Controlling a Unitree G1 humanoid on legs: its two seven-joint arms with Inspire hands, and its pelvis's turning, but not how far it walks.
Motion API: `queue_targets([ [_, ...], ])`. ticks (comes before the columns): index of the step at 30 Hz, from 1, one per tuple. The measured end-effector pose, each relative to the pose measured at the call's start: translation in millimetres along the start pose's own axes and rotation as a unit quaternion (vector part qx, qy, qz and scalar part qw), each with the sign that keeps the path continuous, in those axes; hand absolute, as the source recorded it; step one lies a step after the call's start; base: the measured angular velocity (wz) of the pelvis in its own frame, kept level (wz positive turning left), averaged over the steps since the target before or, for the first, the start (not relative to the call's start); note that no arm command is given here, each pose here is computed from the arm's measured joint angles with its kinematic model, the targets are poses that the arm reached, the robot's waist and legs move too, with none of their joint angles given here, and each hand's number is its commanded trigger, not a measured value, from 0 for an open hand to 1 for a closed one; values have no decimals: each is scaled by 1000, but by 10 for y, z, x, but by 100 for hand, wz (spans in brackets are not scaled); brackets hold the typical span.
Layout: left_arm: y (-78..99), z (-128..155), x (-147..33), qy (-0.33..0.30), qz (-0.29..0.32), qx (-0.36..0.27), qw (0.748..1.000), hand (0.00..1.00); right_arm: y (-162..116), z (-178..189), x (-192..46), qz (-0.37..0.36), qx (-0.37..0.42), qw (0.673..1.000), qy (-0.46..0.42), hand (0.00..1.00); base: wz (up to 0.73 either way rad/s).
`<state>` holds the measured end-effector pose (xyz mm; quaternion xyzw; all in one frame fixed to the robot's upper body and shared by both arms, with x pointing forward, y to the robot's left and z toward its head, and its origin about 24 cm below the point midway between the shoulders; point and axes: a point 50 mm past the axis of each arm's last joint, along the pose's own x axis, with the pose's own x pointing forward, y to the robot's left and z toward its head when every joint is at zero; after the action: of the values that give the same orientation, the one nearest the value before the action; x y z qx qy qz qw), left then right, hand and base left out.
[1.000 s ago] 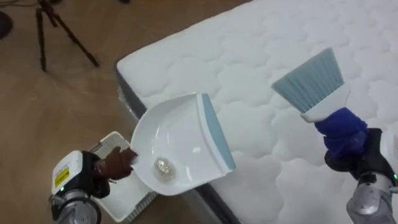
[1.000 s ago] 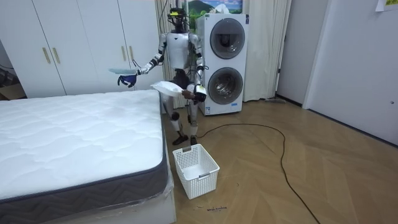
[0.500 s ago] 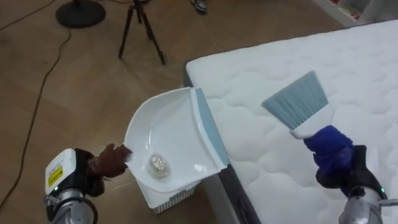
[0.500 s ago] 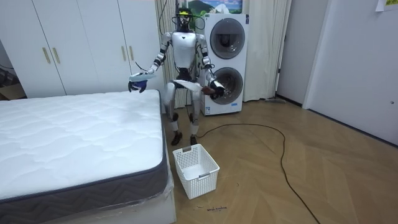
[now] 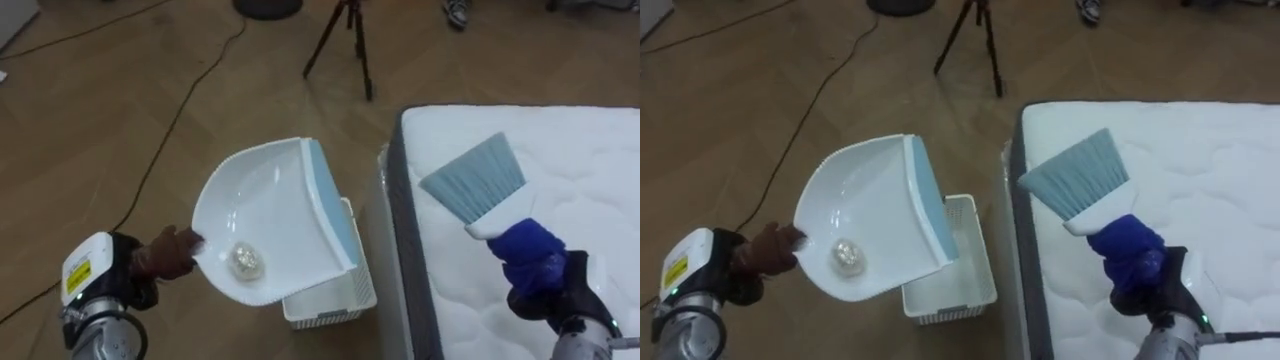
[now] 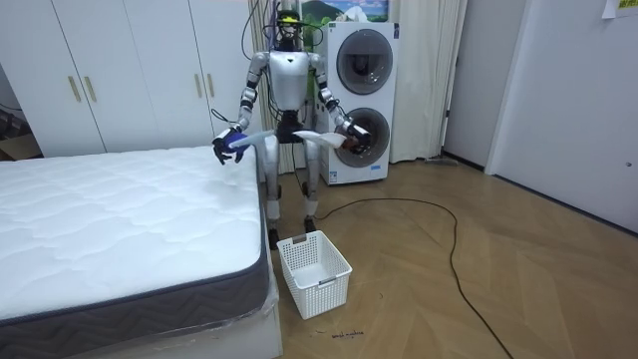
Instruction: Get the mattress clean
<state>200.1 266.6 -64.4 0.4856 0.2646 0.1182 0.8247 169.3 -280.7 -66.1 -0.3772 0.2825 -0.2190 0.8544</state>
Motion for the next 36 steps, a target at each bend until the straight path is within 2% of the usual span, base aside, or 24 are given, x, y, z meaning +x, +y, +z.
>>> queue_targets([
  [9, 49, -13, 86, 13, 12, 13, 1000, 100, 33, 20, 0, 28, -18, 999, -14, 0, 4],
  [16, -18, -195, 108, 61, 6, 37, 997, 100, 126, -122, -4, 52, -55, 997, 8, 0, 5],
  [18, 26, -221, 128, 63, 11, 43, 997, 100, 147, -167, -3, 57, -69, 996, 15, 0, 10],
  [21, 159, -188, 256, 64, 25, 53, 996, 100, 142, -188, -6, 55, -76, 995, 16, 0, 22],
  [24, 416, -44, 453, 42, 53, 80, 994, 100, 177, -195, -15, 60, -83, 995, 10, 0, 32],
  [28, 618, 43, 553, 24, 79, 104, 991, 100, 175, -210, -30, 53, -88, 995, 8, 0, 2],
  [32, 737, 165, 628, 15, 100, 137, 985, 100, 141, -212, -12, 36, -104, 994, 2, 0, 9],
  [36, 811, 172, 667, 12, 104, 178, 979, 100, 123, -207, 2, 27, -108, 994, 0, 0, 4],
])
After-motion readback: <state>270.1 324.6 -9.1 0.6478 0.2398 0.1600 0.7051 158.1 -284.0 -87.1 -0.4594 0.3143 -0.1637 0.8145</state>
